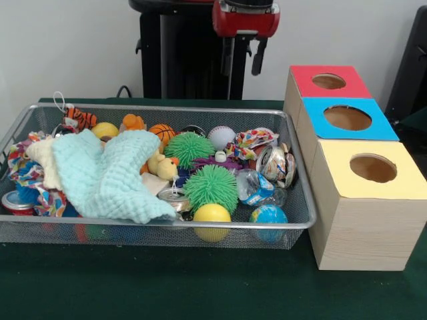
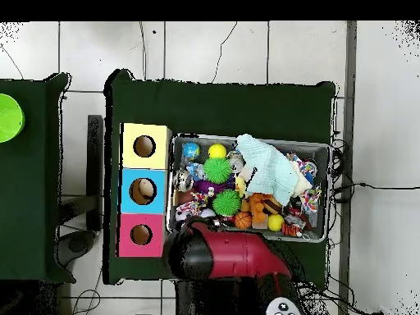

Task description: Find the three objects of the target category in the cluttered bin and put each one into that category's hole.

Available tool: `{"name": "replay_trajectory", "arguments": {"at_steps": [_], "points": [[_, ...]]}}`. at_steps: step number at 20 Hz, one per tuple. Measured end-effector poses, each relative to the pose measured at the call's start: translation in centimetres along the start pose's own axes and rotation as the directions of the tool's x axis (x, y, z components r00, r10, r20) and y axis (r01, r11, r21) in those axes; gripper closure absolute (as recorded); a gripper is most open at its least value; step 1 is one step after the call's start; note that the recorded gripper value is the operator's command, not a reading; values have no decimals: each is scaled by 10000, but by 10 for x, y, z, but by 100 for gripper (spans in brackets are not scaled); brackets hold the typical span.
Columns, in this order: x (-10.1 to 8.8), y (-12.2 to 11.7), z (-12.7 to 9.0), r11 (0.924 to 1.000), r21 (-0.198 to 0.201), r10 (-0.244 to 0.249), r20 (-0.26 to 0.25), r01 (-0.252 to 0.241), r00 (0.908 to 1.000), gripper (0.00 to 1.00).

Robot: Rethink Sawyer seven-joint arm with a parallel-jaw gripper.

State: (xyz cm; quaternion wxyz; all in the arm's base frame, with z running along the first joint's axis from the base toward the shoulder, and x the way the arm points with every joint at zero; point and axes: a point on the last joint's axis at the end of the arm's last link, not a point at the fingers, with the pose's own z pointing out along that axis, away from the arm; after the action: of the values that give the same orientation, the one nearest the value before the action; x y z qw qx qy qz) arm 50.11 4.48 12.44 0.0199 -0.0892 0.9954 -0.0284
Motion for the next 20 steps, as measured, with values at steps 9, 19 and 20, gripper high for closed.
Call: {"name": "replay_trajectory", "arguments": {"at_steps": [9,19,20], "points": [[-31,-20,19,9922,358,-1208,512,1191,9913,0],[-58,-36,43,9765,429,-2147,989,2114,9717,0],[-59,-38,46,9753,435,-2201,1012,2167,9702,0]]}}
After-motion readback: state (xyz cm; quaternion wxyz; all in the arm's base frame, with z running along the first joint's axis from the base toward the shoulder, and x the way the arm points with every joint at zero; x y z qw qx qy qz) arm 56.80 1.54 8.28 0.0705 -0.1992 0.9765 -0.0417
